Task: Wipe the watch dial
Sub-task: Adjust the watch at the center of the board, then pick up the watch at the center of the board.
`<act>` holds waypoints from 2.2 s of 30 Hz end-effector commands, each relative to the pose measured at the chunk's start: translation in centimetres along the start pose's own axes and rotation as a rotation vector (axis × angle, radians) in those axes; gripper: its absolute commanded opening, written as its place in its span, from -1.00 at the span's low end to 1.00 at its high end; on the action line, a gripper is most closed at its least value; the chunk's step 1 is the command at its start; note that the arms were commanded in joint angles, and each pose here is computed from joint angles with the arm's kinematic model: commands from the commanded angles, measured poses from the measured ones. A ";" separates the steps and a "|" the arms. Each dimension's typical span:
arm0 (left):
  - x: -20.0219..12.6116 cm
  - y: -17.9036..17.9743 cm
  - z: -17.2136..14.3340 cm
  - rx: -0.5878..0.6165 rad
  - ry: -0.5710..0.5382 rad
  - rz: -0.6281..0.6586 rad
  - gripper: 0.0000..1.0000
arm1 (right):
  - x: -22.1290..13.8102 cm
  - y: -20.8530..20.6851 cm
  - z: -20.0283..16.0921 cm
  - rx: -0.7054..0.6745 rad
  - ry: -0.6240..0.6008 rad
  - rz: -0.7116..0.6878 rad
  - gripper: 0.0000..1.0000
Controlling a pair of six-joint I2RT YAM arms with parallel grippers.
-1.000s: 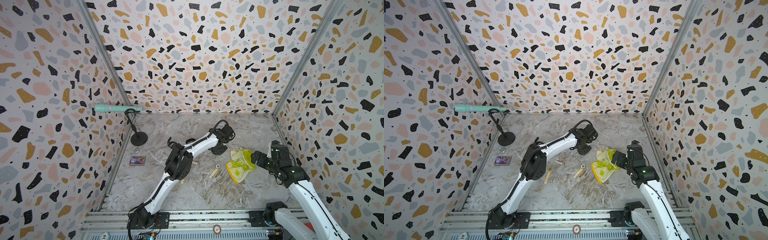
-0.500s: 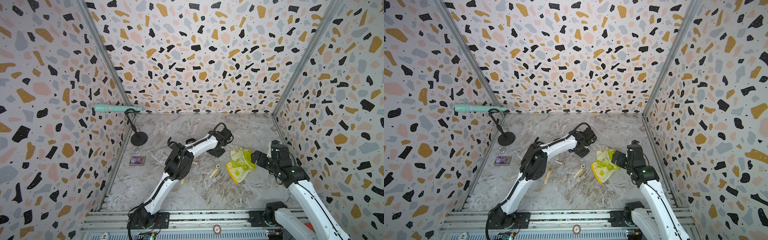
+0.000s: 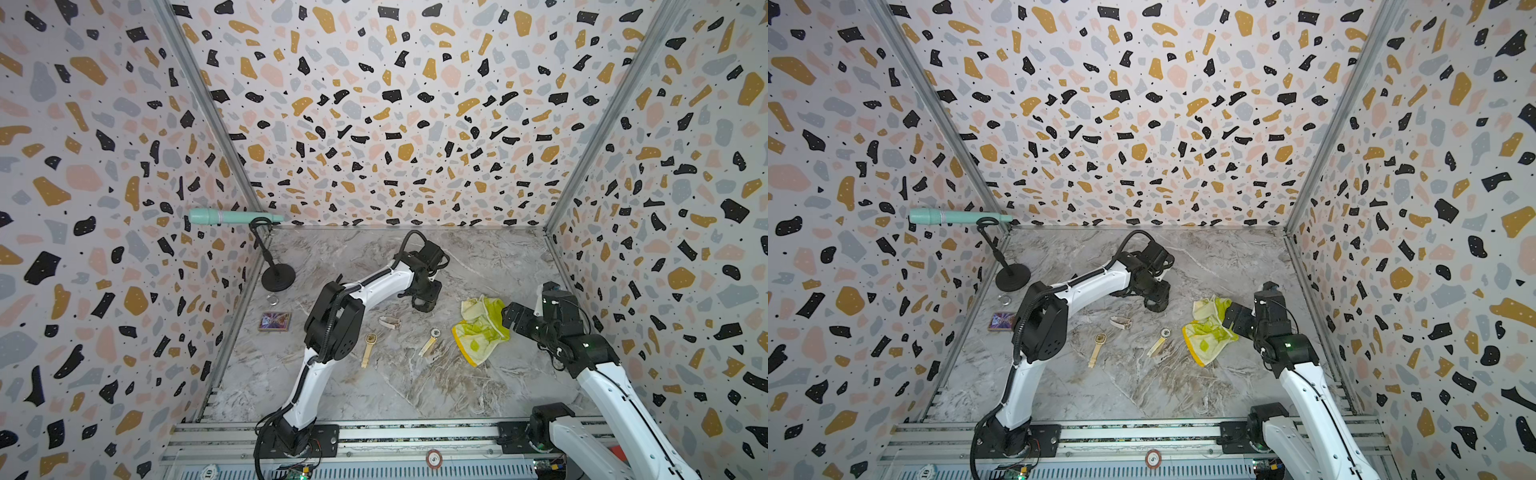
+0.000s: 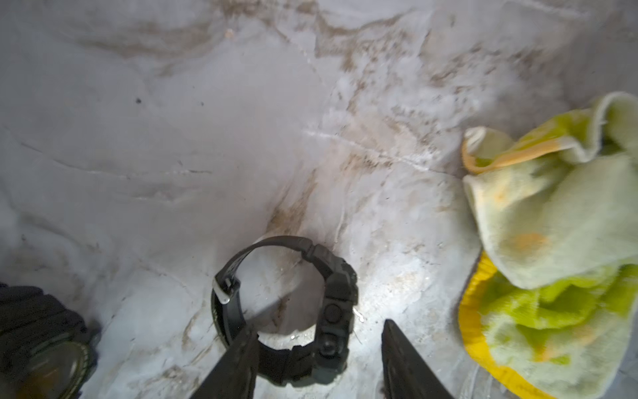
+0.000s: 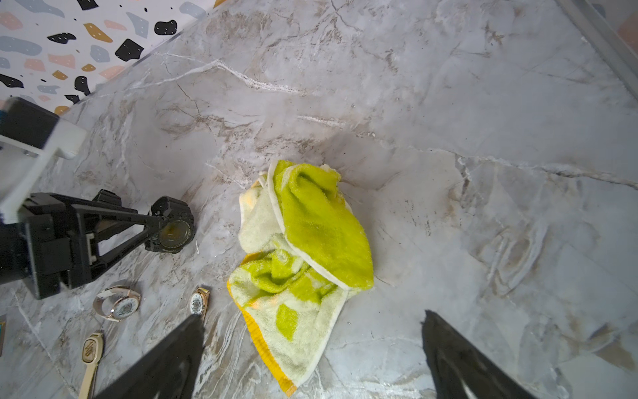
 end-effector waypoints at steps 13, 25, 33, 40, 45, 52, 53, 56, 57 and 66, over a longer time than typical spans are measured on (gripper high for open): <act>-2.1 1.3 -3.3 0.219 -0.002 0.088 0.19 | -0.3 0.3 -0.3 -0.011 0.004 0.031 0.98; -2.3 1.2 -2.6 0.381 -0.122 0.097 0.17 | -1.1 0.6 0.5 -0.015 -0.008 0.026 0.98; -1.3 0.6 -2.9 0.430 -0.114 0.065 0.17 | -1.5 0.4 0.4 -0.007 -0.014 0.019 0.98; 0.1 0.1 -4.0 0.454 -0.082 0.029 0.12 | -1.4 0.3 0.4 -0.002 -0.010 0.011 0.98; 0.8 0.0 -4.6 0.465 -0.064 0.022 0.10 | -1.2 0.4 0.4 -0.001 -0.006 0.011 0.98; 1.7 0.4 -5.3 0.469 -0.057 0.035 0.10 | -1.1 0.5 0.6 -0.001 -0.007 0.008 0.98; 1.8 0.4 -5.2 0.467 -0.063 0.037 0.10 | -1.1 0.5 0.6 -0.003 -0.004 0.006 0.98; 2.2 0.4 -4.9 0.462 -0.074 0.037 0.10 | -1.2 0.5 0.7 -0.001 -0.008 0.004 0.98; 2.3 0.3 -4.9 0.461 -0.075 0.035 0.10 | -1.2 0.5 0.8 -0.004 -0.008 0.002 0.98; 3.9 0.2 -4.8 0.464 -0.045 0.017 -0.01 | -1.6 0.4 0.9 -0.009 -0.016 -0.014 0.98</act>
Point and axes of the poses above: each gripper's point midway between its finger pads, its own x axis out along the fingers, its own y axis along the line the jaws close on, z = x × y, the point moved 7 cm from there along -x, back along the fingers, and after that the axes turned 1 degree about x, right-handed, at the moved point
